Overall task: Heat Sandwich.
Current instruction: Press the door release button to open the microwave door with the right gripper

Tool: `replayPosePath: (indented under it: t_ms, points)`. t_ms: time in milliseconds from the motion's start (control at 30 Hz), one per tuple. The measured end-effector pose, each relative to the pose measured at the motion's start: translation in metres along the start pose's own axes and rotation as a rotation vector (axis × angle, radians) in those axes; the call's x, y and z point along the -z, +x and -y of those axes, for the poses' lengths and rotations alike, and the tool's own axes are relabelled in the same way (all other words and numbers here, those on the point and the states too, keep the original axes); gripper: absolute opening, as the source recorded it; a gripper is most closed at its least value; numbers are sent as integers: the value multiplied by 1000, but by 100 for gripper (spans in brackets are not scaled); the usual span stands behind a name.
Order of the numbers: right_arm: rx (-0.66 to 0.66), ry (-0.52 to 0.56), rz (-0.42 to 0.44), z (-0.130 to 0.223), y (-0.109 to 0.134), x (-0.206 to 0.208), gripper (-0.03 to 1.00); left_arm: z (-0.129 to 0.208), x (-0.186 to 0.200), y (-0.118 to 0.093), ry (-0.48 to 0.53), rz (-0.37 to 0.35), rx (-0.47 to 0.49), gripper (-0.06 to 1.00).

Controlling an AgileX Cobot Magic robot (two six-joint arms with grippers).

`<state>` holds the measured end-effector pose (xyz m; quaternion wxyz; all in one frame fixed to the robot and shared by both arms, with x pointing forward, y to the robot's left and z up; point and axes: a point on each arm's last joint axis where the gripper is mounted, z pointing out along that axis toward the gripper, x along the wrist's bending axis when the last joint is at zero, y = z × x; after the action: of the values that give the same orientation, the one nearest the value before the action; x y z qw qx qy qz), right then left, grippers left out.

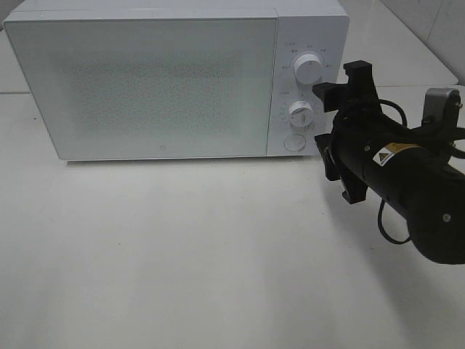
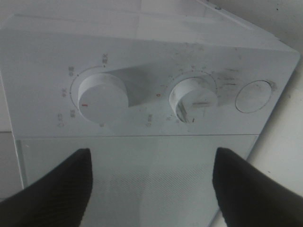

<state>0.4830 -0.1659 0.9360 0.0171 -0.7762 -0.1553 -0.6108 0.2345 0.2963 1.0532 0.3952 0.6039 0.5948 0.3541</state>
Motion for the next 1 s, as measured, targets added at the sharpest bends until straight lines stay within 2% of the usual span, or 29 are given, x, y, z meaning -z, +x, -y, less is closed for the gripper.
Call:
replayPosePath:
  t_ms: [67,100,133,200,233,300,367,400,467,567,600,667,900,1000]
  points:
    - [29,14,20,0,1,3,70,0,0,0,0,0,0,96]
    - [67,33,42,0,3,6,70,0,0,0,0,0,0,96]
    - [158,78,91,1,5,11,70,0,0,0,0,0,0,96]
    - [249,124,120,2,9,18,70,0,0,0,0,0,0,96]
    - [249,124,120,2,9,18,70,0,0,0,0,0,0,96]
    - [410,201,160,3,12,27,70,0,0,0,0,0,0,96]
    - [529,260,182,4,13,33,70,0,0,0,0,0,0,96]
    - [529,260,182,4,13,33,70,0,0,0,0,0,0,96]
    - [677,345,201,5,14,43,70,0,0,0,0,0,0,96]
    - [753,398,207,6,16,49,70,0,0,0,0,0,0,96]
    - [826,449,206,6,17,55,70,0,0,0,0,0,0,96]
    - [892,506,210,7,18,62,70,0,0,0,0,0,0,96]
    - [1031,638,189,7,23,83,70,0,0,0,0,0,0,96]
    - [1130,740,189,6,28,97,70,0,0,0,0,0,0,96]
